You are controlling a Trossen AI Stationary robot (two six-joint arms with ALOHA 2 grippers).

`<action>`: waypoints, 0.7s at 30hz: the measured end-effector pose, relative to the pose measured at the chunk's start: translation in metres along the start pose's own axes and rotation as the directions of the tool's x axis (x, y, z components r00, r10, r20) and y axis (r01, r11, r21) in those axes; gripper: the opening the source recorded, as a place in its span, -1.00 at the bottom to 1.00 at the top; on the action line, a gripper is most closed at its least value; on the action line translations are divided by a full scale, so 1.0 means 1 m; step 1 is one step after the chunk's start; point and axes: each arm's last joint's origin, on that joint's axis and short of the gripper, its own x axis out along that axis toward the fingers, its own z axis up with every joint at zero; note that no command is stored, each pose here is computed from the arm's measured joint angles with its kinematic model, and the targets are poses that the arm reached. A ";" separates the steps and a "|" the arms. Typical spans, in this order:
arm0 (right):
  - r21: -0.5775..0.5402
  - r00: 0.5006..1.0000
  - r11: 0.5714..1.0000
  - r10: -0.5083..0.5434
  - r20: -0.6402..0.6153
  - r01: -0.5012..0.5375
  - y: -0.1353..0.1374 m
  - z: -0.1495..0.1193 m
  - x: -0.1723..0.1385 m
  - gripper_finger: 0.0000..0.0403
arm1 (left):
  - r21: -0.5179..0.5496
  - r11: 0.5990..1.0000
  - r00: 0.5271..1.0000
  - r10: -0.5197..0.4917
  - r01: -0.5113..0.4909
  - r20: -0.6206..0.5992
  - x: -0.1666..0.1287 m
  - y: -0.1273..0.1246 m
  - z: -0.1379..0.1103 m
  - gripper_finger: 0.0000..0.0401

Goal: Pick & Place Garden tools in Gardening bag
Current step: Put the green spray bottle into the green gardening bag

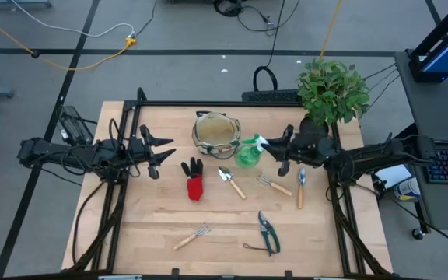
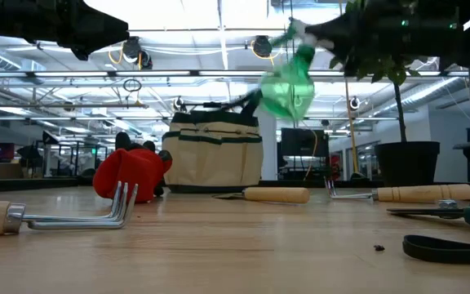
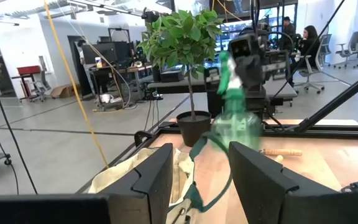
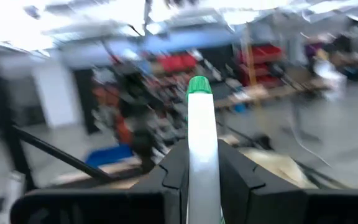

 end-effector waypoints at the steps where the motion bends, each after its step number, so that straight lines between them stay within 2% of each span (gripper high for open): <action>1: 0.001 0.999 0.999 0.037 0.029 -0.037 0.001 0.003 0.000 -0.77 | 0.002 1.000 1.000 0.000 0.000 0.000 0.000 0.000 0.000 -0.19; 4: -0.016 0.987 0.994 0.112 0.114 -0.111 0.005 0.013 0.000 -0.77 | 0.002 1.000 1.000 0.000 0.000 0.000 0.000 0.000 0.000 -0.19; 7: -0.052 0.986 0.993 0.110 0.124 -0.104 0.007 0.021 0.007 -0.77 | 0.001 1.000 1.000 0.000 0.000 0.002 0.000 0.000 0.000 -0.19; 11: -0.126 0.990 0.988 0.097 0.104 -0.084 0.010 0.033 0.031 -0.77 | -0.004 1.000 1.000 0.002 -0.002 0.017 0.000 0.000 0.002 -0.19; 16: -0.267 0.999 0.962 -0.041 0.023 0.046 0.012 0.039 0.073 -0.77 | -0.012 1.000 0.999 0.005 -0.005 0.037 0.000 0.001 0.004 -0.19; 21: -0.293 0.991 0.949 -0.132 -0.020 0.121 0.006 0.034 0.106 -0.77 | -0.017 1.000 0.999 0.007 -0.006 0.051 0.000 0.001 0.005 -0.19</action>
